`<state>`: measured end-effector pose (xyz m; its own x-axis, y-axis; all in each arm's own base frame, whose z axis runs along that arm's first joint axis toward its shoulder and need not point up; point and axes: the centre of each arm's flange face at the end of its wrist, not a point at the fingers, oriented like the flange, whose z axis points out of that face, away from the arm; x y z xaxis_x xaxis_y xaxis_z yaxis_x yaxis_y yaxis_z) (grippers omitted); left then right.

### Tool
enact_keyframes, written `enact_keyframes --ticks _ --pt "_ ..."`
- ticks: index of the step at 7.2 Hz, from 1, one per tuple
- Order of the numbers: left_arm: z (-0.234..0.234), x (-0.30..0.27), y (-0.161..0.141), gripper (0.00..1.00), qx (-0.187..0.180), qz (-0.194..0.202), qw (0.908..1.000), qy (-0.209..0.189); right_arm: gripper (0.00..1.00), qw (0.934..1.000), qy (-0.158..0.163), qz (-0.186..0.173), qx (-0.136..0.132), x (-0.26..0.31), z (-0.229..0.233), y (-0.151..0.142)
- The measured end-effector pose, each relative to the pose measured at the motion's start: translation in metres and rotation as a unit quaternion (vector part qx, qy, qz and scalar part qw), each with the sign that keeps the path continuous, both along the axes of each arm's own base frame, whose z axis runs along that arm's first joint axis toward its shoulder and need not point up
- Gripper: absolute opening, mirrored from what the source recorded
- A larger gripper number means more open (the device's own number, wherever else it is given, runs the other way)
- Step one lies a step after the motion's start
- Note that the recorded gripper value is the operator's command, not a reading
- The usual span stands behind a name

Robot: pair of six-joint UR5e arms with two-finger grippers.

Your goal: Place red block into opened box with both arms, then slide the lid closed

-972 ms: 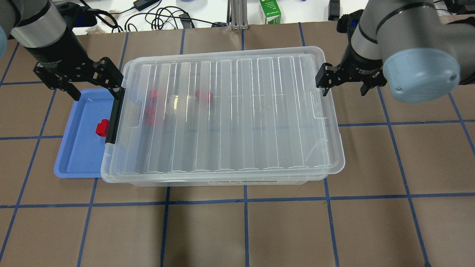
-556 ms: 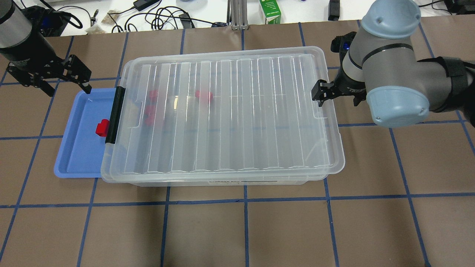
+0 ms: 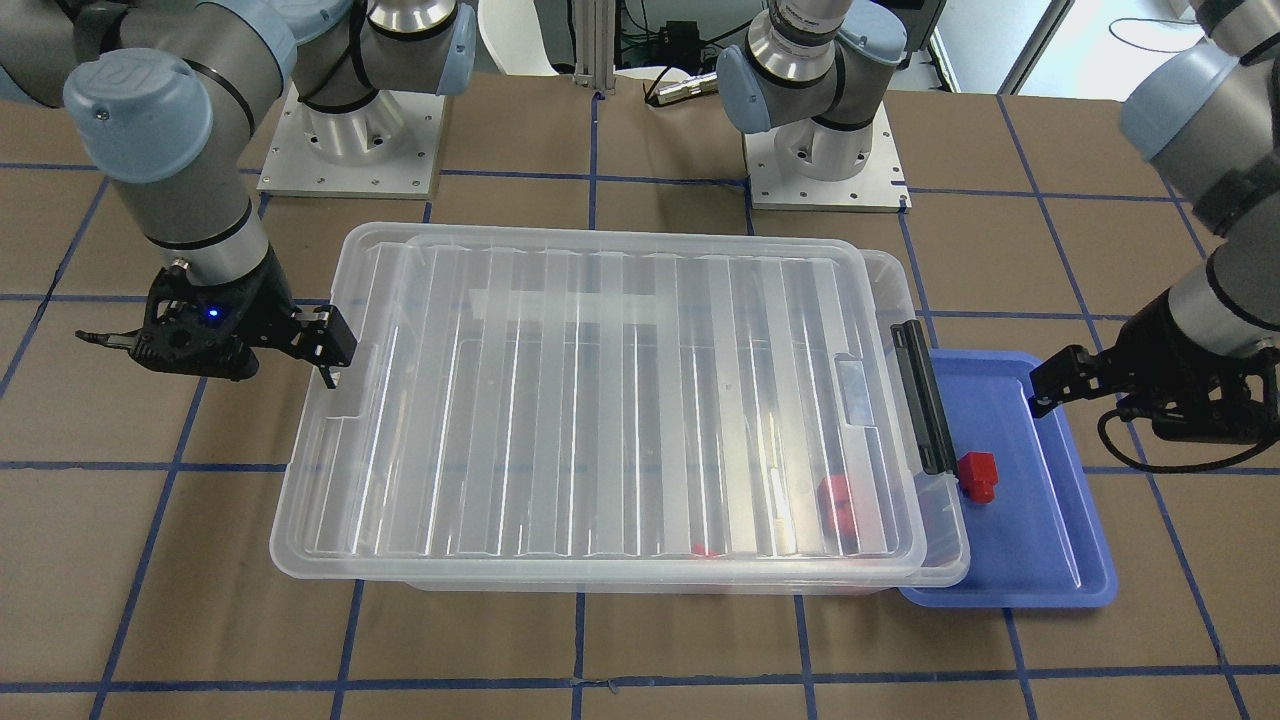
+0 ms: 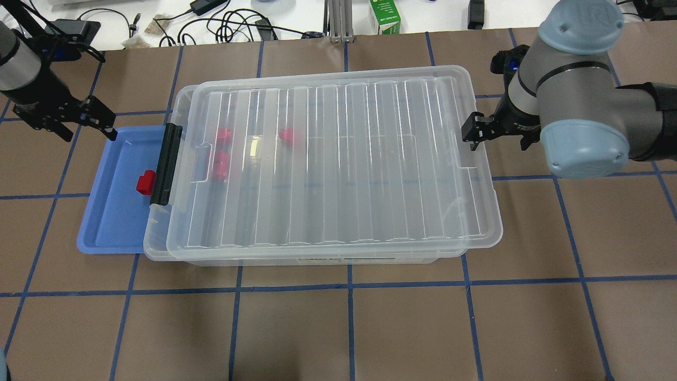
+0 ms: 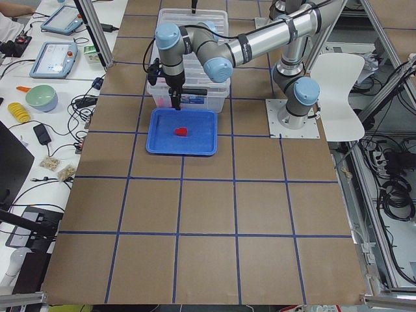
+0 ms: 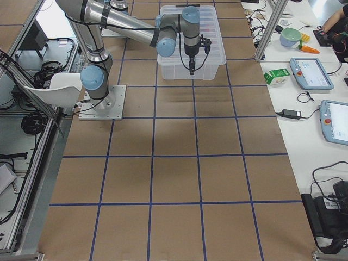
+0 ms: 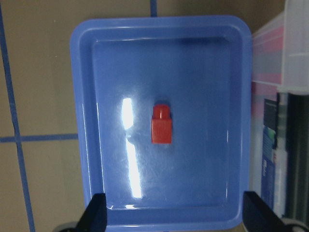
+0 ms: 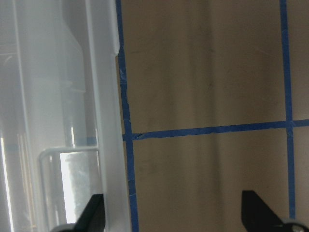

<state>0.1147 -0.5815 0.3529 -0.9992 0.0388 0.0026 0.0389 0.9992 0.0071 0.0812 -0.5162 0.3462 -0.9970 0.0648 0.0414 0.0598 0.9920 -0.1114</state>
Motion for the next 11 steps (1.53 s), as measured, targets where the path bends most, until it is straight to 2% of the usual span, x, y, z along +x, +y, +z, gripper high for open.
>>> enact_keyframes --ticks 2,4,8,9,10,11 --pt "-0.056 0.004 -0.006 1.0 -0.002 0.0 1.0 -0.001 1.0 0.9999 0.005 0.011 0.002 -0.03 0.001 -0.003" --pt "-0.097 0.006 -0.01 1.0 0.023 0.005 0.9997 0.009 1.0 0.9996 0.011 0.024 0.003 -0.064 0.003 -0.005" --pt "-0.152 0.008 -0.016 1.0 0.063 0.005 0.9976 0.028 1.0 0.9995 0.017 0.026 0.009 -0.126 0.004 -0.002" --pt "-0.162 0.008 -0.016 0.7 0.069 0.003 0.9971 0.031 1.0 0.9993 0.019 0.03 0.011 -0.135 0.004 -0.001" --pt "-0.169 0.008 -0.017 0.22 0.074 0.002 0.9967 0.033 1.0 0.9993 0.02 0.031 0.012 -0.144 0.004 0.0" --pt "-0.173 0.009 -0.018 0.0 0.077 0.002 0.9964 0.035 1.0 0.9993 0.02 0.029 0.013 -0.155 0.005 0.002"
